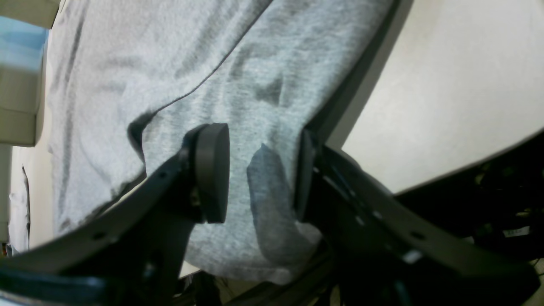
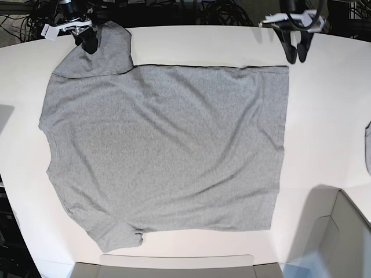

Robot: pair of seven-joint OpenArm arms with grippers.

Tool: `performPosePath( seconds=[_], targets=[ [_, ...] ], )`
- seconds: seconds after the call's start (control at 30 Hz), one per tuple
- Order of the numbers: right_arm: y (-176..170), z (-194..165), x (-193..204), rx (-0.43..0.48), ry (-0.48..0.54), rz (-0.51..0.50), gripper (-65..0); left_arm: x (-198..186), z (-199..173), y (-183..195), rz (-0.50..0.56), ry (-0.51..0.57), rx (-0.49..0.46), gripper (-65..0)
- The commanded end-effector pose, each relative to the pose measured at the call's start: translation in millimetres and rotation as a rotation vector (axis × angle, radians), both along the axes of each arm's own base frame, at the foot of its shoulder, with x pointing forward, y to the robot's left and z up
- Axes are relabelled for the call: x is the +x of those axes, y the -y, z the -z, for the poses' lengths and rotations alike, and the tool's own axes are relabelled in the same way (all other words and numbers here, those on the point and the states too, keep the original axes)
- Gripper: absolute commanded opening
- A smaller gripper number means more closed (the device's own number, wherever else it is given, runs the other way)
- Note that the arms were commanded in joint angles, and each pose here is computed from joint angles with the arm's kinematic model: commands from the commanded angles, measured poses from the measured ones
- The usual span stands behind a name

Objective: Fold the T-shirt properly
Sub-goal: 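Lower both grippers onto the shirt's shoulder corners and grasp them, then lift the shoulder edge with both grippers and pull it over the shirt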

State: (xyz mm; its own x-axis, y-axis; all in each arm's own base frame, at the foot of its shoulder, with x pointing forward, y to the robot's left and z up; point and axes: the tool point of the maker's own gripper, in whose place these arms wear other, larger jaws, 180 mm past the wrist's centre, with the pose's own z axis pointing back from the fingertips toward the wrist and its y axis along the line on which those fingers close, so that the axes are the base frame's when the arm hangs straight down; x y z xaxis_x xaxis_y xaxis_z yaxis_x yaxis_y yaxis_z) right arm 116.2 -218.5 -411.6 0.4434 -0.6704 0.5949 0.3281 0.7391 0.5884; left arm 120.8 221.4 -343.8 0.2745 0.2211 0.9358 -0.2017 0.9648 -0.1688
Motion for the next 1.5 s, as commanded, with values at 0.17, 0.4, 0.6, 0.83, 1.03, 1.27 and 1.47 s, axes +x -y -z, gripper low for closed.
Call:
performPosePath(
  seconds=[0.17, 0.4, 0.6, 0.83, 1.03, 1.27, 1.47],
  targets=[
    [3, 1, -5, -0.013, -0.023, -0.018, -40.8, 33, 20, -14, -0.027, -0.181, -0.331, -45.6],
    [2, 2, -6, -0.010, -0.026, -0.019, -40.8, 37, 57, -69, -0.104, -0.337, -0.579, -45.8],
    [2, 2, -6, -0.011, -0.026, -0.020, -40.8, 29, 86, -66, -0.047, -0.462, -0.568, -45.9],
    [-1, 1, -6, -0.005, -0.024, -0.020, -40.8, 32, 104, -35, 0.034, -0.526, -0.578, -45.9],
    [-7, 2, -8, 0.006, -0.032, -0.035, -40.8, 29, 113, -9, 0.071, -0.555, -0.613, -45.9],
    [-28, 7, -12, 0.034, -0.055, -0.116, -54.9, 29, 114, -9, 0.071, -0.557, -0.614, -48.6],
    [-28, 1, -6, 0.032, -0.037, -0.128, -65.0, 29, 113, -12, 0.067, -0.554, -0.609, -65.0]
  ],
)
